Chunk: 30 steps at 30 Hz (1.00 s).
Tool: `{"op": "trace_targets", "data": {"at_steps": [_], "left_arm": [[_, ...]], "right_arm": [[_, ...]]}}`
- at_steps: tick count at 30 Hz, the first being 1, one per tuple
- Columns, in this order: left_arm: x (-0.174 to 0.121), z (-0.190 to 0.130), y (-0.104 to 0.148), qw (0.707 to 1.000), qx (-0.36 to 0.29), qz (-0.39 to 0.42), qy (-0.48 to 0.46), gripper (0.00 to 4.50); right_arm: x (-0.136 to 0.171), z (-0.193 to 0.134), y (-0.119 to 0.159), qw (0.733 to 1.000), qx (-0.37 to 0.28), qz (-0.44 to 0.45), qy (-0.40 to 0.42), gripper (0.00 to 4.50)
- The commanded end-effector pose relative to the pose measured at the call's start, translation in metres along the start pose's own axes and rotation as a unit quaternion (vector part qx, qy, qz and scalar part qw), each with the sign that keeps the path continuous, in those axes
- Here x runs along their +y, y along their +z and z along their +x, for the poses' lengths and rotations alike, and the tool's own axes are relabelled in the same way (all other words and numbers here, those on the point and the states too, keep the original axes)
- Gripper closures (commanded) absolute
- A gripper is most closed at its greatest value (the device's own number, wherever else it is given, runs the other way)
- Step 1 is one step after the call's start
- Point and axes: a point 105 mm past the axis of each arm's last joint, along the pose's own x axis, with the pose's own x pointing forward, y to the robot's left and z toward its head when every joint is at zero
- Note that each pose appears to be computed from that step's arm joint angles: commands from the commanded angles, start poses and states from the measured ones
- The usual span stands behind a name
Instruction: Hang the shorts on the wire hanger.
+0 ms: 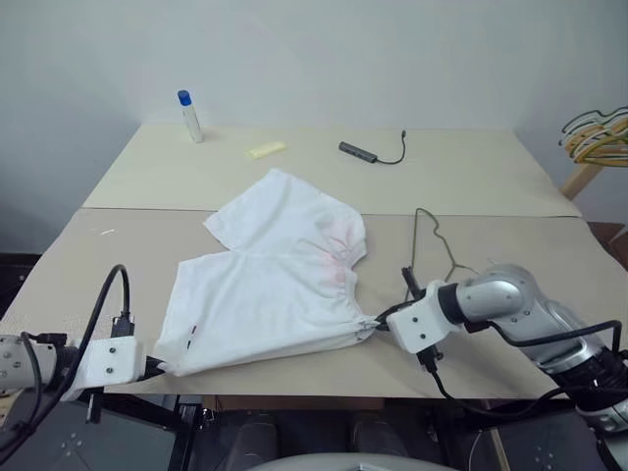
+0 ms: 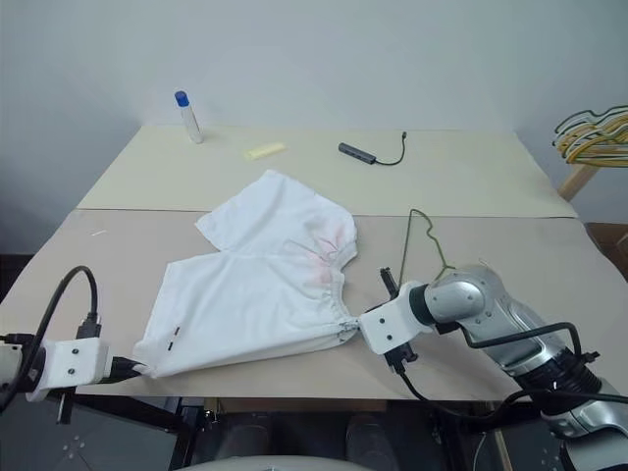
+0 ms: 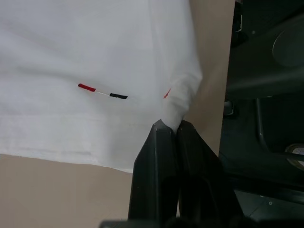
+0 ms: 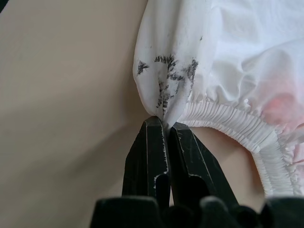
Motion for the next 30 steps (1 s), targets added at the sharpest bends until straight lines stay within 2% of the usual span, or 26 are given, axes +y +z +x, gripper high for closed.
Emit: {"op": "trace_targets", "data": {"at_steps": [1, 7, 13, 17, 19, 21, 26, 30], "left_arm": [[0.007, -0.001, 0.001, 1.0, 0.018, 0.015, 0.008, 4.5], [0.02, 0.0, 0.015, 0.999, -0.014, 0.018, 0.027, 4.5], [0.028, -0.001, 0.021, 0.999, -0.027, 0.023, 0.041, 4.5], [0.031, 0.003, 0.026, 0.998, -0.037, 0.03, 0.05, 4.5], [0.031, 0.003, 0.028, 0.998, -0.04, 0.031, 0.048, 4.5], [0.031, 0.003, 0.029, 0.998, -0.04, 0.032, 0.047, 4.5], [0.031, 0.003, 0.03, 0.997, -0.042, 0.036, 0.048, 4.5], [0.032, 0.003, 0.031, 0.997, -0.047, 0.033, 0.052, 4.5]], "right_arm": [[-0.01, -0.013, -0.011, 0.999, 0.036, 0.0, -0.022, 4.48], [-0.012, -0.017, -0.015, 0.998, 0.045, 0.043, -0.028, 4.48], [-0.011, -0.01, -0.003, 0.997, 0.001, 0.065, -0.045, 4.48], [0.001, -0.007, -0.003, 0.997, -0.002, 0.073, -0.019, 3.35], [0.012, -0.007, -0.002, 0.997, -0.006, 0.075, 0.009, 2.57], [0.015, -0.009, 0.003, 0.996, -0.019, 0.079, 0.02, 2.06], [0.007, -0.009, 0.022, 0.995, -0.059, 0.086, 0.008, 2.06], [0.012, 0.0, 0.017, 0.995, -0.037, 0.091, 0.01, 2.06]]}}
